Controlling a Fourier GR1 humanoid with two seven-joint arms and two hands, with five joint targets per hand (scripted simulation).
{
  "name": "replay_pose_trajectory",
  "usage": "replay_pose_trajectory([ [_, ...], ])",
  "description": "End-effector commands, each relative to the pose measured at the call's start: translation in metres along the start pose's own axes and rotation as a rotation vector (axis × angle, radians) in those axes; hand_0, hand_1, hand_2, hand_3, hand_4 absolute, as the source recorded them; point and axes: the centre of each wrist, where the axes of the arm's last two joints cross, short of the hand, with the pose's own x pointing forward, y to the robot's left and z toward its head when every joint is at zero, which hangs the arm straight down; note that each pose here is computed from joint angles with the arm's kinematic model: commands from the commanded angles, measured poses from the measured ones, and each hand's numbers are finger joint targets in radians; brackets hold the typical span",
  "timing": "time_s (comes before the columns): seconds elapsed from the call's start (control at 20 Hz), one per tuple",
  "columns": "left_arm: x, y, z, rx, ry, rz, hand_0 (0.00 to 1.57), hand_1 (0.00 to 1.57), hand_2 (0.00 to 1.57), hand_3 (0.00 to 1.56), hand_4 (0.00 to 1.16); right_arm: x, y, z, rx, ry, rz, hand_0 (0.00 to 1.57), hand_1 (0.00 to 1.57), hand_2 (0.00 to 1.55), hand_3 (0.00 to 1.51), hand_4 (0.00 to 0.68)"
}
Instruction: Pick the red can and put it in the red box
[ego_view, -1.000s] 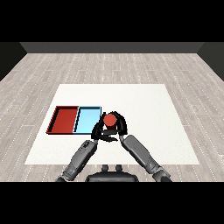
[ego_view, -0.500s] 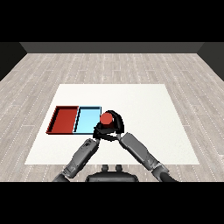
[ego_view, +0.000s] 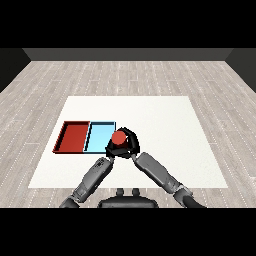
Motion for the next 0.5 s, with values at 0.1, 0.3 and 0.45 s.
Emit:
replay_pose_trajectory([
  [0.1, 0.005, -0.019, -0.002, 0.099, 0.054, -0.045, 1.53, 1.53, 1.47, 1.37, 0.86, 0.001, 0.01, 0.01, 0.004, 0.018, -0.041, 1.52, 1.52, 1.46, 1.38, 0.623],
  [0.3, -0.004, -0.019, -0.0125, 0.132, 0.026, -0.089, 1.56, 1.56, 1.51, 1.41, 0.97, 0.004, 0.014, 0.002, 0.023, 0.009, -0.03, 1.5, 1.5, 1.45, 1.38, 0.606],
  [0.45, 0.001, -0.007, -0.0115, 0.175, -0.015, -0.064, 1.57, 1.57, 1.51, 1.4, 1.02, 0.002, 0.013, 0.006, 0.021, 0.019, -0.037, 1.45, 1.45, 1.44, 1.38, 0.615],
])
